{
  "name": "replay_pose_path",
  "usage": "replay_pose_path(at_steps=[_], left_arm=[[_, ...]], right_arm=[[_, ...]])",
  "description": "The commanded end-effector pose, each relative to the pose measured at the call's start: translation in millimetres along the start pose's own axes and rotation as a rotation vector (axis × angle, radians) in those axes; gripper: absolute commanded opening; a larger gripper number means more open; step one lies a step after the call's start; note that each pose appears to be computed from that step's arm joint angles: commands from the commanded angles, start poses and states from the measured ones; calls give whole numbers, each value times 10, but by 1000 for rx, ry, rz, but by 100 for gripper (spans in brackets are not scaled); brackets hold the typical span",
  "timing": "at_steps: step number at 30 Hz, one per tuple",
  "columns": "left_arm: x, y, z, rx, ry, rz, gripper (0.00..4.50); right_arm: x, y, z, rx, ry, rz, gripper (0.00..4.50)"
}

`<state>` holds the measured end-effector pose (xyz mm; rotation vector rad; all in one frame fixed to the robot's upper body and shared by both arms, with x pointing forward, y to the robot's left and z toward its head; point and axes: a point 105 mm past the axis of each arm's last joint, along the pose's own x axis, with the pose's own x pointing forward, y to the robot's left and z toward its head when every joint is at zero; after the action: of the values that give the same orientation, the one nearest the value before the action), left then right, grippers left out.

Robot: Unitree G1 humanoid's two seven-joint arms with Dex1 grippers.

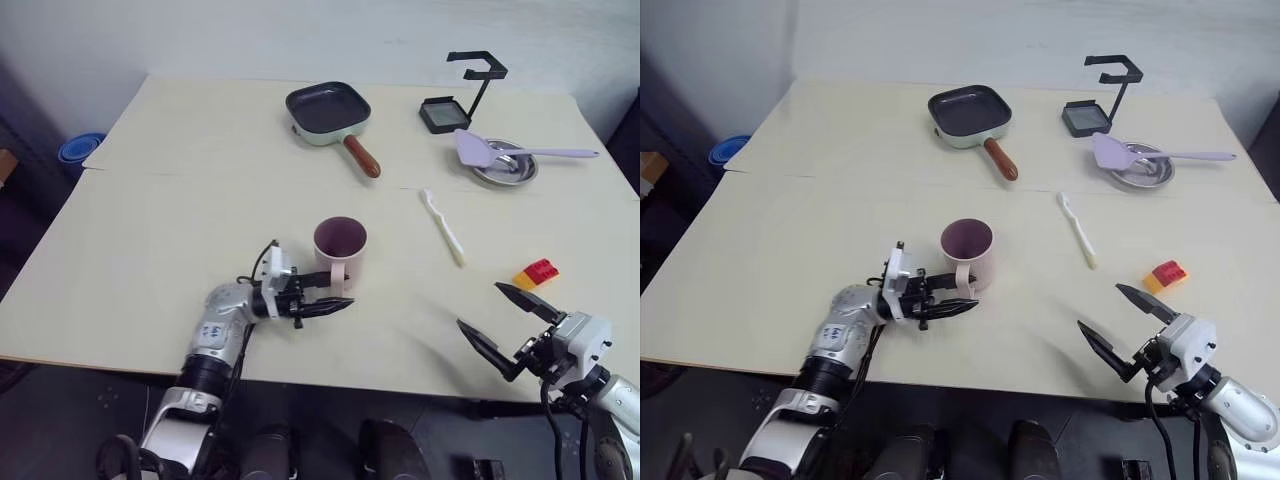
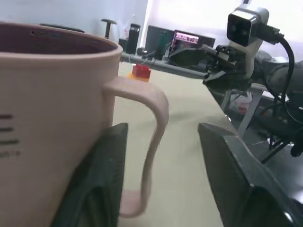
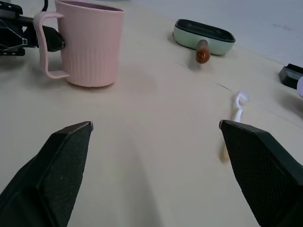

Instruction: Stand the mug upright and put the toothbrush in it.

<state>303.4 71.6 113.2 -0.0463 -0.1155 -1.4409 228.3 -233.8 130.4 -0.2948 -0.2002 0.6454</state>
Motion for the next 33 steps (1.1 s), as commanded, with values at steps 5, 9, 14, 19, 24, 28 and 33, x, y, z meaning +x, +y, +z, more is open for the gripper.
replay_pose_path(at_steps=[5, 9, 14, 19, 24, 28, 33], left_arm=[[-615, -170, 185, 58, 73, 117, 448], [-944, -215, 585, 177, 22, 226, 448], [-1074, -137, 972, 261, 0, 347, 448], [-1096, -98, 985, 250, 105, 352, 448], [-1044, -44, 1054, 282, 148, 360, 448], [-976, -57, 1054, 293, 148, 356, 448], [-957, -125, 1003, 286, 161, 350, 450]], right_arm=[[-200, -151, -26, -10, 43, -37, 450], [-452, -192, -146, 36, 115, -77, 450], [-192, -278, -5, 26, 63, -55, 450], [401, -535, 94, 72, 177, -51, 450], [981, -871, 28, 105, 426, -74, 450], [1309, -1079, -102, 152, 627, -116, 450], [1577, -1154, -138, 213, 723, -77, 410]])
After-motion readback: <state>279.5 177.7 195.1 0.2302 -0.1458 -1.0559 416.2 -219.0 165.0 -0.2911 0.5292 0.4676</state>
